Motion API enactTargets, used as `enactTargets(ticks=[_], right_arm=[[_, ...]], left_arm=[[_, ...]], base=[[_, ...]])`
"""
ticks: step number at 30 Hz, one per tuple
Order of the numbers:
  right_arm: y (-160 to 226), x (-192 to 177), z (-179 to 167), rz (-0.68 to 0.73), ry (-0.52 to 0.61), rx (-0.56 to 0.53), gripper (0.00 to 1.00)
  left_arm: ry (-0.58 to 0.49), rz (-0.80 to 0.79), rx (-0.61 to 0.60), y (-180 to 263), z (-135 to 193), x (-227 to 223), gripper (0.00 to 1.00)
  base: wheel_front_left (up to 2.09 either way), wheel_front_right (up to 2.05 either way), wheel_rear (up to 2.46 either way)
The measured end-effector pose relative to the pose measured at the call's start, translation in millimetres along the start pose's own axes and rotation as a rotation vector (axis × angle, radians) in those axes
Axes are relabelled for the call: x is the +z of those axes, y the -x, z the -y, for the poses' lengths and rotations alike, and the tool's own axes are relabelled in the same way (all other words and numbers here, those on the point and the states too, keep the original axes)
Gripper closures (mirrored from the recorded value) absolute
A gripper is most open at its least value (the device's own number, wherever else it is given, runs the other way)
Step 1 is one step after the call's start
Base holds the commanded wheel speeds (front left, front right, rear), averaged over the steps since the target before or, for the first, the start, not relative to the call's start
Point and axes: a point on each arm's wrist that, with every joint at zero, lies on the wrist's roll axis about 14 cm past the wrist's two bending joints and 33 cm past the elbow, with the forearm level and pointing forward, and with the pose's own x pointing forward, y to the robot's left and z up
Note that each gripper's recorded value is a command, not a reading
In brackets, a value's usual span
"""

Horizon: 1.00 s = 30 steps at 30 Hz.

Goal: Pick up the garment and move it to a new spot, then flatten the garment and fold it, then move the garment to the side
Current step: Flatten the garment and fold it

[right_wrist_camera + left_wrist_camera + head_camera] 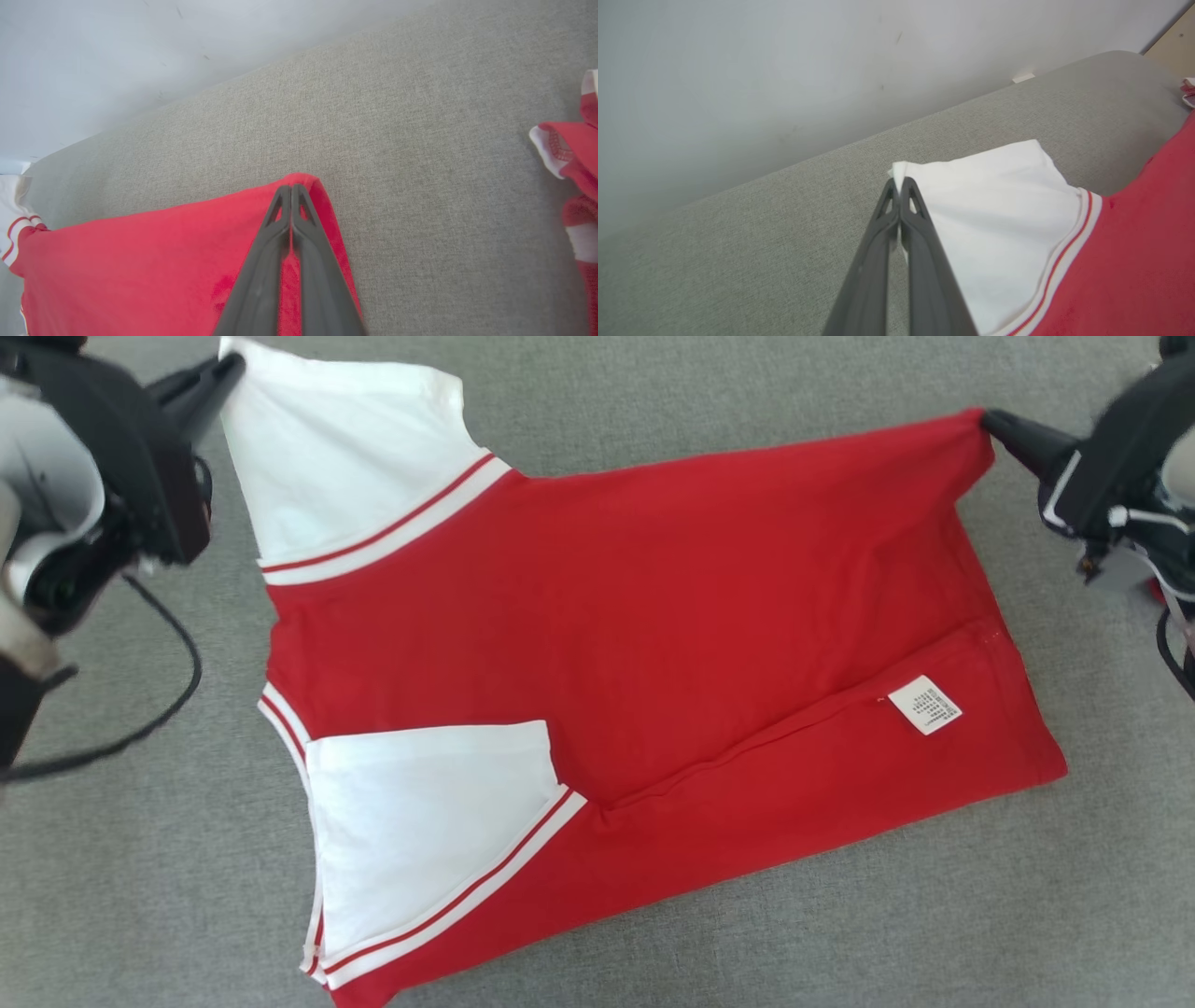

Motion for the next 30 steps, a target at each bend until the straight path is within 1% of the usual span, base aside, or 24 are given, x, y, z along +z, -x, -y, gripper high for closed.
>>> enactTargets(ticks=[5, 14, 23, 24, 30], right_arm=[[9, -14, -3, -0.004, -0.052, 0.042, 1.00], [25, -39, -2, -0.040, -0.072, 0.078, 1.00], [41, -62, -3, -0.055, -0.094, 0.108, 1.00], [45, -68, -4, -0.065, -0.101, 0.114, 1.00], [54, -84, -3, -0.079, -0.130, 0.127, 1.00]], left_arm=[[0.016, 0.052, -0.032, 28, 4, 1, 1.00], [0.091, 0.104, -0.075, 85, 39, -9, 1.00], [0.166, 0.100, -0.100, 134, 76, -28, 1.00], [0.185, 0.102, -0.092, 144, 79, -31, 1.00], [0.238, 0.078, -0.083, 168, 90, -46, 1.00]], base=[[0.00, 0.00, 0.00], [0.00, 0.00, 0.00], [0.00, 0.00, 0.00], [0.00, 0.00, 0.00], [0.00, 0.00, 0.00]])
